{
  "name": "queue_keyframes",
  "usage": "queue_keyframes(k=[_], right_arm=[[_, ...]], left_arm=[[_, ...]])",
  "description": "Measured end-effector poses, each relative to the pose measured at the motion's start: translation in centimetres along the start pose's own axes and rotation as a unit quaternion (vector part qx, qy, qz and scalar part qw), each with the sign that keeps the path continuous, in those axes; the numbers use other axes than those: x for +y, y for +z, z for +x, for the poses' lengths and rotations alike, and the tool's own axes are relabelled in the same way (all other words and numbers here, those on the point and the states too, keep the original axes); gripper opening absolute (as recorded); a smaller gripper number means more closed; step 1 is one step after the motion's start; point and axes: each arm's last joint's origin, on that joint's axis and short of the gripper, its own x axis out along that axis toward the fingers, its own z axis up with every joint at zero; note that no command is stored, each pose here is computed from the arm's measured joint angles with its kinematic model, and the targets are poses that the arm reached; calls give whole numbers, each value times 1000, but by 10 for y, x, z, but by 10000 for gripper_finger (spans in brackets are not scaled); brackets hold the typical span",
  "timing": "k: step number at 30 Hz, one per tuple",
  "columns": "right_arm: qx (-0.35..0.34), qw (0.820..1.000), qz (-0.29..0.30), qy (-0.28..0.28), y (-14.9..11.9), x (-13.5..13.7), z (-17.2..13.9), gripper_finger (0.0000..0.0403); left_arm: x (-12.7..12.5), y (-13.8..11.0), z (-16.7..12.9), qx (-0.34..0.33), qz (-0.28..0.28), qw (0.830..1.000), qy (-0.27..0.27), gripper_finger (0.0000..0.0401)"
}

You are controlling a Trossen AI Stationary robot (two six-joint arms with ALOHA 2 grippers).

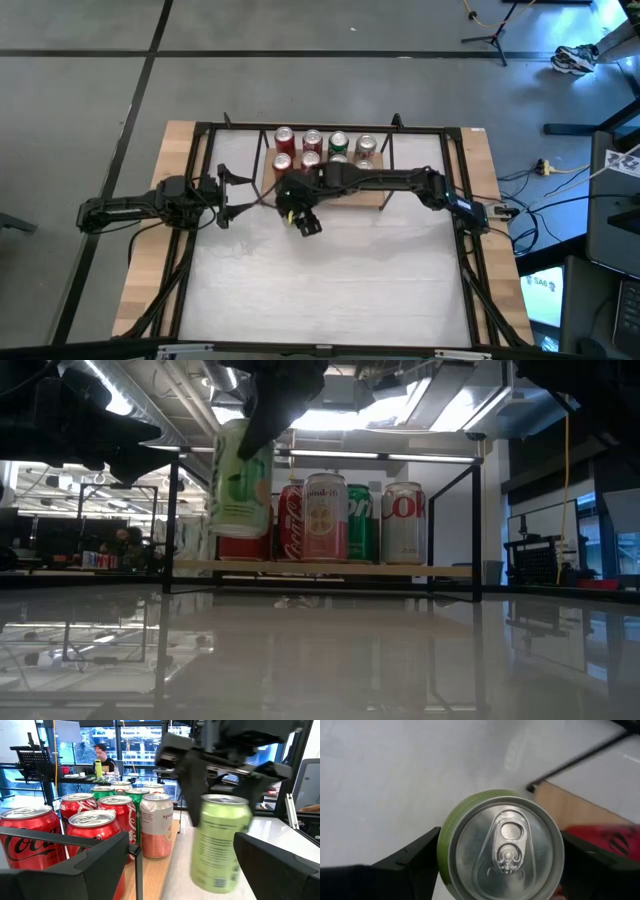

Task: Place canned beverage on shelf
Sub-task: Put the light green soda can on the shelf

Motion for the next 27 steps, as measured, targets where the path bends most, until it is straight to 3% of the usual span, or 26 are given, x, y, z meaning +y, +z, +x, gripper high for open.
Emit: queue_keyframes(k=[17,27], right_arm=[[22,996,72,-39,-38,-72,-10,314],[31,996,76,-37,-43,-75,-7,315]], left_arm=[[0,0,0,0,0,1000,0,350],[0,0,0,0,0,1000,0,350]])
